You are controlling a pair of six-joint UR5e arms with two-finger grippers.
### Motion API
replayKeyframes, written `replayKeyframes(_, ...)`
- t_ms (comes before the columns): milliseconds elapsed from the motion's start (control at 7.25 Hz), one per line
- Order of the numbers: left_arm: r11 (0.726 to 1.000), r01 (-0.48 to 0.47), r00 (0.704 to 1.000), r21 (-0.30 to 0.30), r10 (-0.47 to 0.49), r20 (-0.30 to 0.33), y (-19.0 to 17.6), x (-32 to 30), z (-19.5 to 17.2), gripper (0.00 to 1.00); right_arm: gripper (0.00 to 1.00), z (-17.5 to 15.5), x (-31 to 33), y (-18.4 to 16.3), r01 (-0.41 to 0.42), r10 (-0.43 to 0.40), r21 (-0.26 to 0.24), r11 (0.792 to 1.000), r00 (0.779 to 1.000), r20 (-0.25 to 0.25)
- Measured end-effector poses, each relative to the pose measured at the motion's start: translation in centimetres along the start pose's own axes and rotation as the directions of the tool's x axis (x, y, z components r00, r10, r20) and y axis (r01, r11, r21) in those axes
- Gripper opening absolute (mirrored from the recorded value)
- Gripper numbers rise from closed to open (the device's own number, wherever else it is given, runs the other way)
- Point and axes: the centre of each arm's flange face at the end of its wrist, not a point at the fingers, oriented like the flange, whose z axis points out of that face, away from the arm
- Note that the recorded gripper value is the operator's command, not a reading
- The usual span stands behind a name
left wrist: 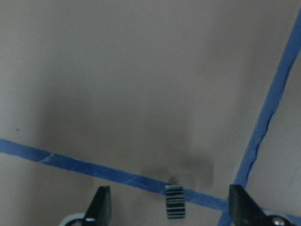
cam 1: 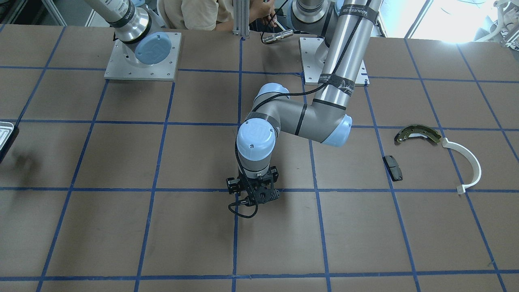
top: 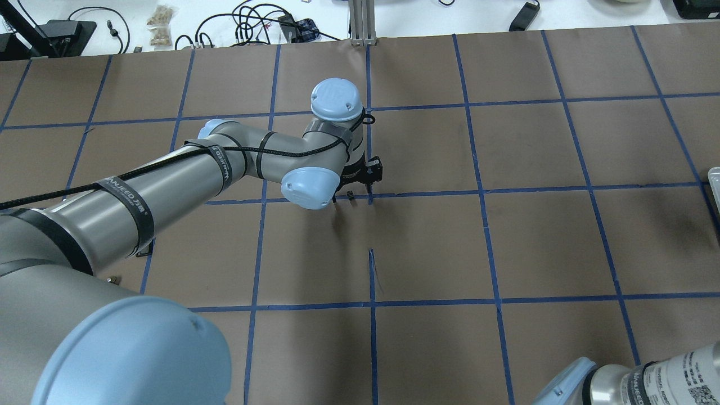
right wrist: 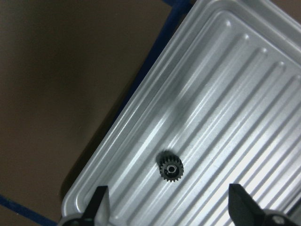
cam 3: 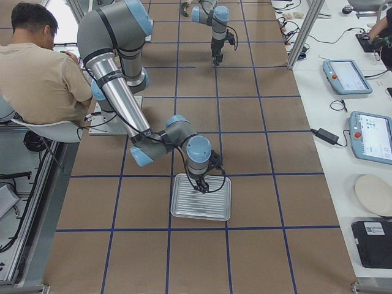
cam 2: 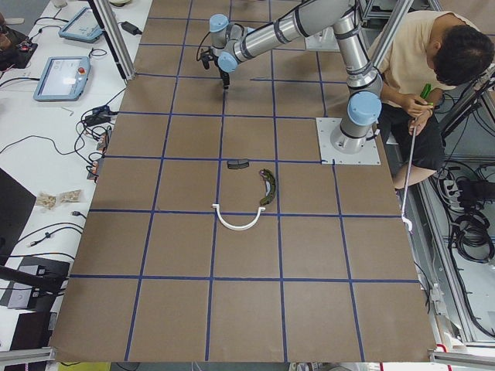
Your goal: Place bearing gear from tray to pile
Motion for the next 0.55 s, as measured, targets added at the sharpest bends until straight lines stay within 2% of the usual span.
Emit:
replayKeyframes(138,1.0,-0.022,1.0,0.01,0.022,-0.006,-0.1,0.2,-0.1,0.08,0.78,0.8,0.1,0.1,0.006,-0.006,-0.004,1.0,1.0,0.008)
replayKeyframes(276,0.999,-0.036,0.999,0.015,0.036,-0.009,-0.1,0.2,-0.2,0.0,0.78,1.6,0.4,0.1,0.007,-0.007,-0.007,1.0,1.0,0.003)
replayKeyframes(552,0.999,-0.042,0.999,0.021,0.042,-0.015,-0.1,0.1,-0.6,0.0,0.78,2.5,0.8,0.1,0.003,-0.004,-0.008,1.0,1.0,-0.018)
